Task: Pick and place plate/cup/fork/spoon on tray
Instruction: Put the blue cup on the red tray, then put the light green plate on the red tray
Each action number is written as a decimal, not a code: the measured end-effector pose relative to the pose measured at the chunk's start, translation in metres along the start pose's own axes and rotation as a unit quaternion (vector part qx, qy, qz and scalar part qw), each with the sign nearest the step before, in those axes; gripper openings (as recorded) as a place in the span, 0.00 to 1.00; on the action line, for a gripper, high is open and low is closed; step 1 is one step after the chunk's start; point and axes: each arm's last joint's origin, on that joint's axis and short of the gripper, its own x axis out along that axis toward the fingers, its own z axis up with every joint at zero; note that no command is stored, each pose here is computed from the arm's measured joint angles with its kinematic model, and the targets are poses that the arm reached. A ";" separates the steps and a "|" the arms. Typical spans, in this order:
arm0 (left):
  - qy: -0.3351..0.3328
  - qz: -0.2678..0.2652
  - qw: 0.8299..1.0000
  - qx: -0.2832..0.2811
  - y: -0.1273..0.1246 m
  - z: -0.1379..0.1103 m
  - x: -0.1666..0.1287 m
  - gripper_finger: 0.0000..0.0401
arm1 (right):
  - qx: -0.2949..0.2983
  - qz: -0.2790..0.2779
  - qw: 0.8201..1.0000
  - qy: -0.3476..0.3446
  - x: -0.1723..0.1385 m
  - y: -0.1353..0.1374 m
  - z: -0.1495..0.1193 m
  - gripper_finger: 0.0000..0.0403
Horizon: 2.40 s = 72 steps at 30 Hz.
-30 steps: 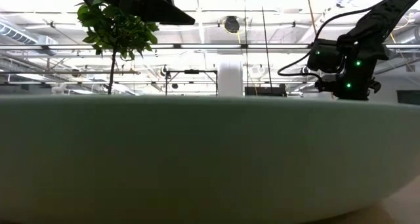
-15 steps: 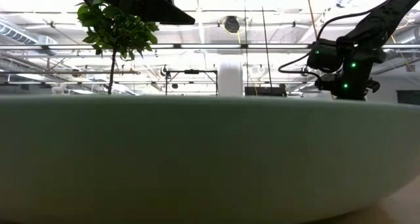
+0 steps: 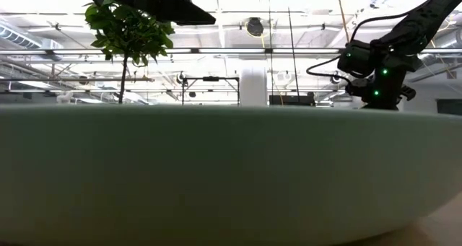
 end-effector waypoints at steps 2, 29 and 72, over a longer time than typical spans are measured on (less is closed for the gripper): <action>-0.002 0.001 1.000 -0.002 0.000 0.000 0.000 0.41 | 0.008 -0.002 1.000 -0.011 0.000 0.001 0.003 0.00; 0.034 -0.077 0.991 0.107 -0.060 0.012 -0.001 0.41 | -0.038 0.334 0.942 -0.001 -0.058 0.005 -0.013 0.00; 0.223 -0.281 0.902 0.239 -0.260 -0.031 0.002 0.41 | -0.014 0.576 0.816 -0.048 -0.186 0.085 -0.027 0.00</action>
